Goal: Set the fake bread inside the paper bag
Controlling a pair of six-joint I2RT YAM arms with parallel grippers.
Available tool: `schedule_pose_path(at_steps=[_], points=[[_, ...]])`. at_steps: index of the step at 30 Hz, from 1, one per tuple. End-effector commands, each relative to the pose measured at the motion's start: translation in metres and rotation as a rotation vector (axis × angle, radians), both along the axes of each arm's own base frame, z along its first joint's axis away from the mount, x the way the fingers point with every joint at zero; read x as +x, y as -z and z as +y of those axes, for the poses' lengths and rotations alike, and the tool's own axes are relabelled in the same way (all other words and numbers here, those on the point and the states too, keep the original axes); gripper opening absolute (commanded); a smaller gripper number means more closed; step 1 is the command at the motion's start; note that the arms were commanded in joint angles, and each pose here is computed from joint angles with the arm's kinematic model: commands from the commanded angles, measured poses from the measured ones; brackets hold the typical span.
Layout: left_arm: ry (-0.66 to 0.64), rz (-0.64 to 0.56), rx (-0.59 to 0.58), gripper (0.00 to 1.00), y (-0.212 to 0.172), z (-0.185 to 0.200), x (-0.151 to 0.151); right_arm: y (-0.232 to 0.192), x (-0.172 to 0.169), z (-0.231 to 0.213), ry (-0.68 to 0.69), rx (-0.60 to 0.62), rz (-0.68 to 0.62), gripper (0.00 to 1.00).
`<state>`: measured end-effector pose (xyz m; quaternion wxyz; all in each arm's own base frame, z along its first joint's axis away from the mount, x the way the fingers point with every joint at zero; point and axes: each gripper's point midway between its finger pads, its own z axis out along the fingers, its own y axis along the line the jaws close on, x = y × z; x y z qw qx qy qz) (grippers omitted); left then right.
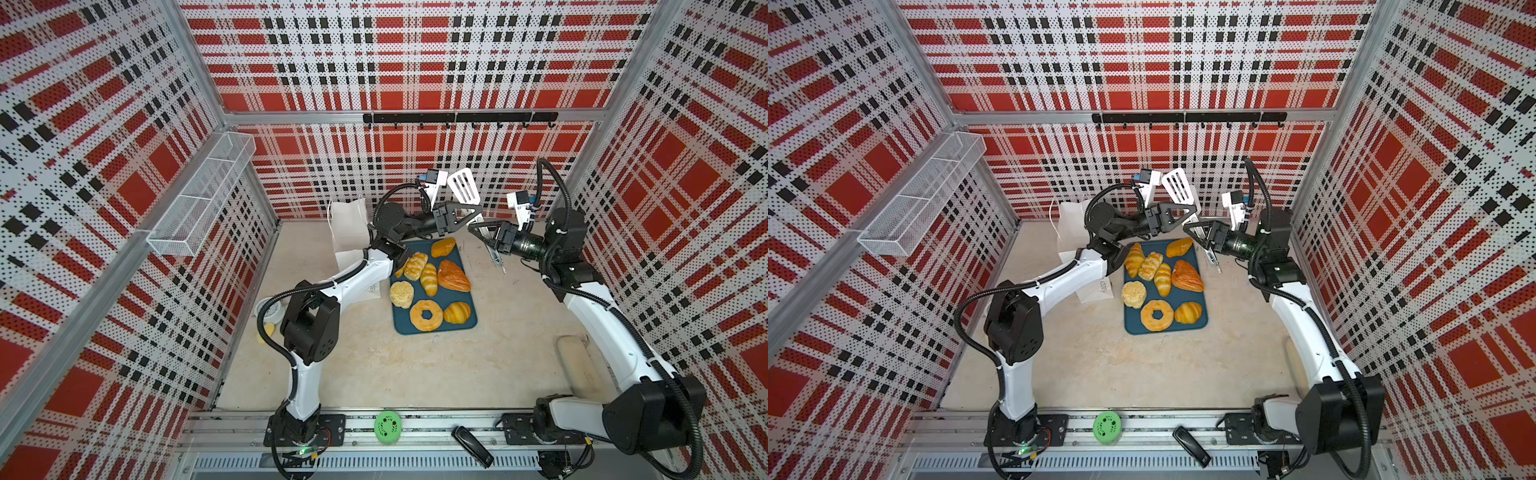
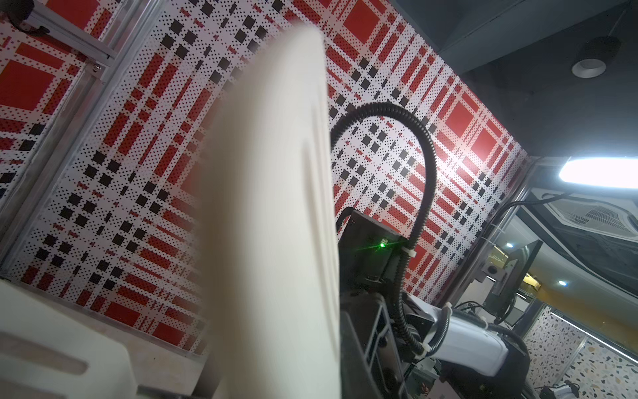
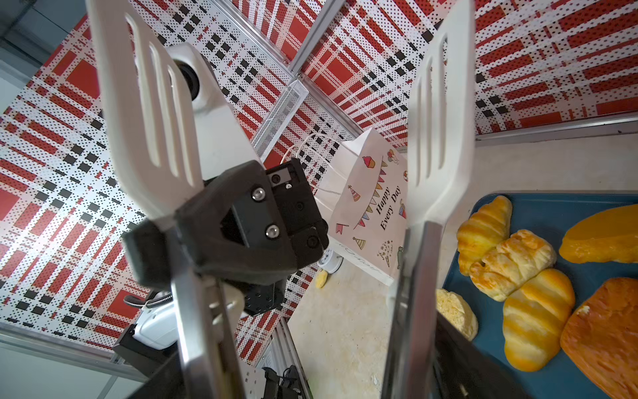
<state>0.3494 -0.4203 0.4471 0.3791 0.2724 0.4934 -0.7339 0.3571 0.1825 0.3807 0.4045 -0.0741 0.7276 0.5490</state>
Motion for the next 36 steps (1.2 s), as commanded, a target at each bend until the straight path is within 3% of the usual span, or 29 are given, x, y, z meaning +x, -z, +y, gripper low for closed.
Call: schedule_pose_path(at_steps=[1,14,26,32,36], points=[[0.074,-0.058,-0.061,0.00,-0.018,-0.004,-0.031,-0.013,0.019,-0.010,0.078,0.022,-0.033,0.87],[0.082,-0.047,-0.072,0.00,-0.018,-0.007,-0.034,-0.015,0.021,-0.007,0.063,0.032,-0.039,0.84],[0.068,-0.042,-0.087,0.00,-0.021,-0.003,-0.029,-0.008,0.014,-0.009,0.071,-0.004,-0.021,0.73],[0.018,-0.046,-0.082,0.12,-0.021,0.007,-0.020,0.005,0.007,-0.015,0.089,-0.049,0.014,0.69],[-0.015,-0.032,-0.072,0.30,-0.016,0.013,-0.012,0.008,0.002,-0.021,0.110,-0.063,0.023,0.68]])
